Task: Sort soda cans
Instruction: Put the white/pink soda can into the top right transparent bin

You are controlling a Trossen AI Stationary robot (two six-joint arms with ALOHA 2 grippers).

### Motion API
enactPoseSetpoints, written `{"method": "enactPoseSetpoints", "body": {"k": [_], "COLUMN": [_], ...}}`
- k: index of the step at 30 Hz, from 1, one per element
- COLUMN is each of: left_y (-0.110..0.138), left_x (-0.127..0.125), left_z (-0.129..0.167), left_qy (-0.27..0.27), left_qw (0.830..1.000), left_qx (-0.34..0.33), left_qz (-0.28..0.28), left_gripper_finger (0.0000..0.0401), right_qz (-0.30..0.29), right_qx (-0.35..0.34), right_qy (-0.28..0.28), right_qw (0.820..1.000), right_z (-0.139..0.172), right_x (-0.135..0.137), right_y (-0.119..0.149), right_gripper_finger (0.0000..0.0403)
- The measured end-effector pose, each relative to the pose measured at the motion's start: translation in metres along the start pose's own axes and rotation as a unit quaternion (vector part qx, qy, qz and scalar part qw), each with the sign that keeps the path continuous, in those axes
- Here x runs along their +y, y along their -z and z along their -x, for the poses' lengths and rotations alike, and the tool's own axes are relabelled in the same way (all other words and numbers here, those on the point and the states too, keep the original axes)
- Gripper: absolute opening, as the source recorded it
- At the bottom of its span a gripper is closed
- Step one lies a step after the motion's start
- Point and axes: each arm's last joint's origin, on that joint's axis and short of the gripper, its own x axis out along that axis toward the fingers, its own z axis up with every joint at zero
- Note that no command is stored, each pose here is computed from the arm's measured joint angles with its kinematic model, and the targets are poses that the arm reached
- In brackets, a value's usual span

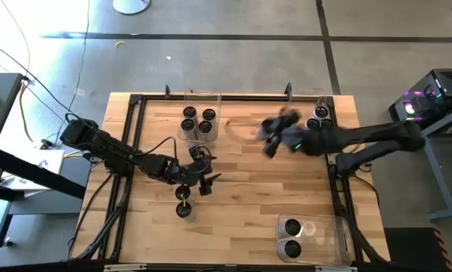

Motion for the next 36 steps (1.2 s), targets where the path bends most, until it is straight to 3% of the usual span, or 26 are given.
{"method": "enactPoseSetpoints", "body": {"k": [7, 15, 25, 36], "left_y": [0.000, -0.002, -0.002, -0.002], "left_x": [0.000, 0.000, 0.000, 0.000], "left_z": [0.000, 0.000, 0.000, 0.000], "left_qy": [0.000, 0.002, 0.002, 0.000], "left_qw": [1.000, 1.000, 1.000, 1.000], "left_qx": [-0.001, -0.008, -0.008, -0.008], "left_qz": [0.005, 0.009, 0.009, 0.009], "left_gripper_finger": [0.0291, 0.0291, 0.0291, 0.0291], "right_qz": [-0.056, -0.070, -0.080, -0.103], "right_qx": [0.012, 0.070, 0.164, 0.182], "right_qy": [0.113, 0.111, 0.127, 0.109], "right_qw": [0.992, 0.989, 0.975, 0.972], "right_z": [0.029, 0.006, -0.010, -0.028], "right_x": [-0.091, -0.143, -0.171, -0.166], "right_y": [0.000, 0.009, 0.029, 0.074], "right_gripper_finger": [0.0242, 0.0242, 0.0242, 0.0242]}}
